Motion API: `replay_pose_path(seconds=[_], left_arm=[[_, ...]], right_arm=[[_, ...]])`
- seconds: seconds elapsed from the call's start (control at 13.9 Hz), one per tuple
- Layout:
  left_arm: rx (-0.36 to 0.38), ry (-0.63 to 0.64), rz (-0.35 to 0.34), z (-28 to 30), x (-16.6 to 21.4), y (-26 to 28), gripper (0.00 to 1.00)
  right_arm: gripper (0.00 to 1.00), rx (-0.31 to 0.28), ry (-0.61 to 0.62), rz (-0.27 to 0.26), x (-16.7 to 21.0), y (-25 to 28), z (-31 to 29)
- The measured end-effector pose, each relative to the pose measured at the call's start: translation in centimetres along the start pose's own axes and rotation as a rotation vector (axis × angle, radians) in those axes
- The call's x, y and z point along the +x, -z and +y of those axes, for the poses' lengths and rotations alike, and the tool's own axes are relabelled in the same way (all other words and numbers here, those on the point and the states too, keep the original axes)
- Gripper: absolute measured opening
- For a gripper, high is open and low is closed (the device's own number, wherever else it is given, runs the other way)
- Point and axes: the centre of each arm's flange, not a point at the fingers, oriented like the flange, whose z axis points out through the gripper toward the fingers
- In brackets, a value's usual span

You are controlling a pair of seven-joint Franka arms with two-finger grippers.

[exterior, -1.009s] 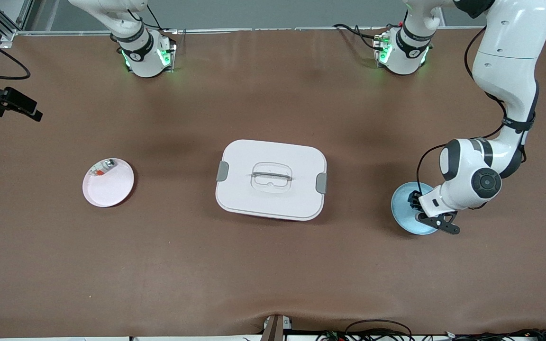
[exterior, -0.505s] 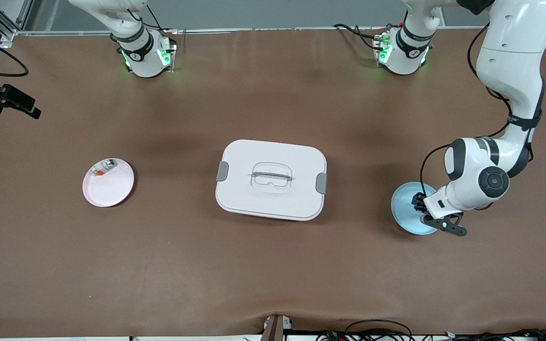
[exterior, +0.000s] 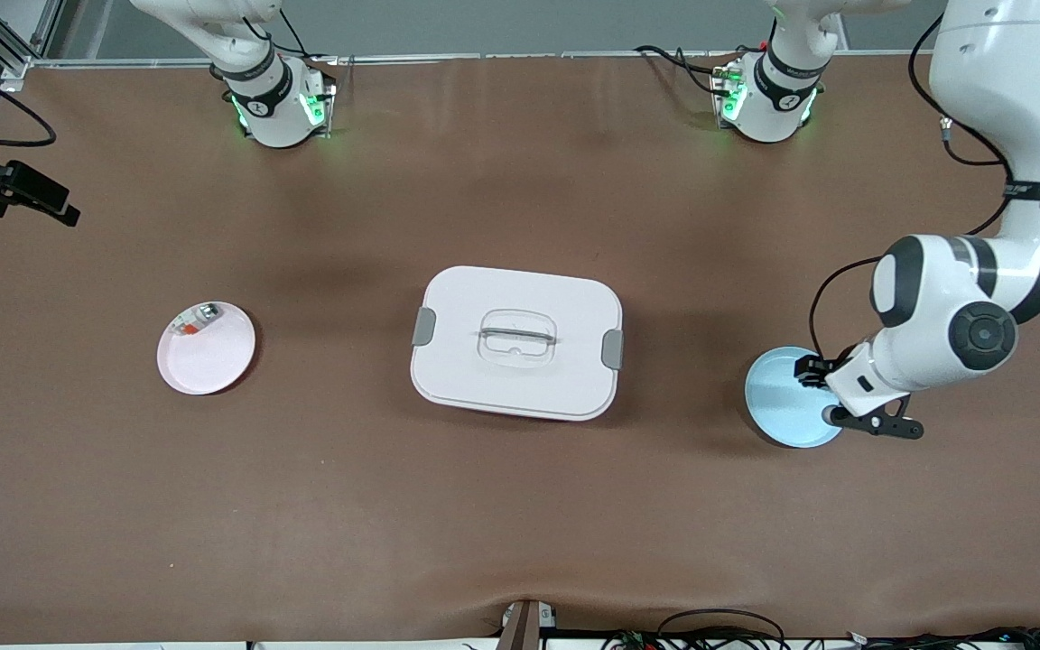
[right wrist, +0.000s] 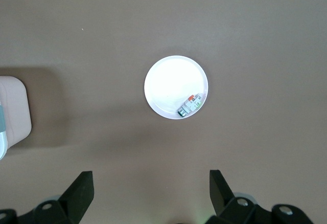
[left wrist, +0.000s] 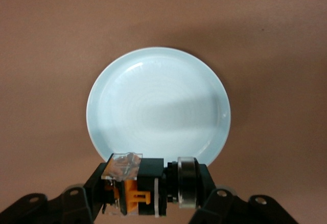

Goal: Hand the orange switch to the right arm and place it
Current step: 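Lift the switch with the left gripper and carry it over the box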

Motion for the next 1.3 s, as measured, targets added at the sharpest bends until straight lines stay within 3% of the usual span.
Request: replay_pose_path(seconds=[0.22,0.65,0.94,1.3], left_arm=[[-0.015,0.12,-0.054,2.1,-0.3,5.9,0.72],[-0.137,0.419,0.007,7.9,-1.8,16.1,0.72],[-0.273,0.596,0.031,10.5,-4.1,21.6,0.72],[-0.453,0.875,-0.053,14.2,-5.0,25.0,0.72]], right_arm=[[1.0,0.0,0.001,-0.001,0.0,0.0,-0.1],[1.0,-0.002,0.075,0.0,-0.1,0.0,-0.9],[1.0,-0.002,0.085,0.001,-0.1,0.0,-0.9],[1.0,-0.002,0.086,-0.004,-0.2,0.2,-0.9]])
